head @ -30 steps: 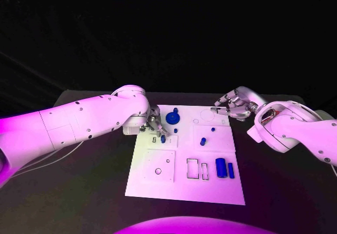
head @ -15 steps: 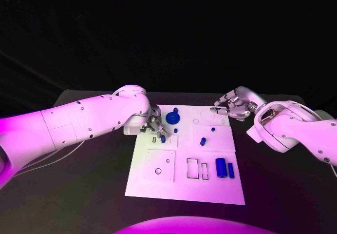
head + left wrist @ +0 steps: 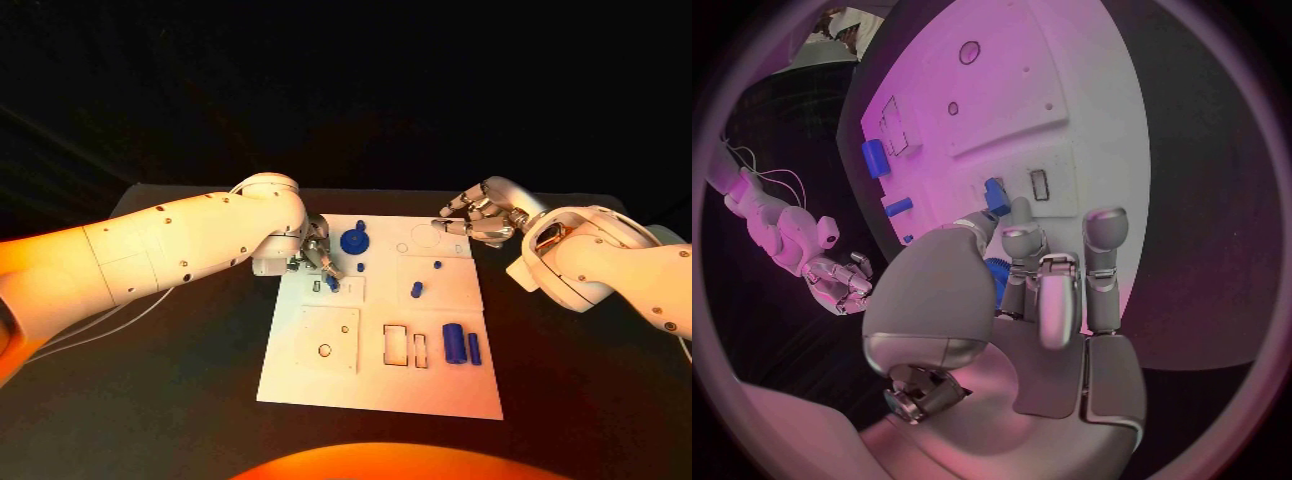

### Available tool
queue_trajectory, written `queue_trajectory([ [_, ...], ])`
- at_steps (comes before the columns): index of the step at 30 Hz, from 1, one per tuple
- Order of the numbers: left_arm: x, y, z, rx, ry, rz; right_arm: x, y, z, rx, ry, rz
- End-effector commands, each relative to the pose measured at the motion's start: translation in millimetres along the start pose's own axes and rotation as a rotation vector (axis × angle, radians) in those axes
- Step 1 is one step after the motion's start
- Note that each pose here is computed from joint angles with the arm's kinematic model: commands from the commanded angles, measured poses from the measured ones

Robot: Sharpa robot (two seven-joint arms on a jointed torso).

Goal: Assemble the parts on the task board

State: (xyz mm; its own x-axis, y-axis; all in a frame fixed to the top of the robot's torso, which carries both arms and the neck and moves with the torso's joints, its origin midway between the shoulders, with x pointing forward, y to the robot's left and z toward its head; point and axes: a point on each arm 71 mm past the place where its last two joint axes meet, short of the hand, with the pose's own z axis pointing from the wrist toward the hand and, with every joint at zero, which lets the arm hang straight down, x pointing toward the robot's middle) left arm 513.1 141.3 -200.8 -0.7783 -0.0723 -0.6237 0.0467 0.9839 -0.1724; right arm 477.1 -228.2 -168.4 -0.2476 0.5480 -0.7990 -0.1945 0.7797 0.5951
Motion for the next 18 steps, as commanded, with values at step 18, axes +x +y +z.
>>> queue_trajectory([
  [18,1.7,3.6,0.0,-0.035,0.039,-0.034,1.0,-0.4,0.5,-0.003,0.009,-0.006],
])
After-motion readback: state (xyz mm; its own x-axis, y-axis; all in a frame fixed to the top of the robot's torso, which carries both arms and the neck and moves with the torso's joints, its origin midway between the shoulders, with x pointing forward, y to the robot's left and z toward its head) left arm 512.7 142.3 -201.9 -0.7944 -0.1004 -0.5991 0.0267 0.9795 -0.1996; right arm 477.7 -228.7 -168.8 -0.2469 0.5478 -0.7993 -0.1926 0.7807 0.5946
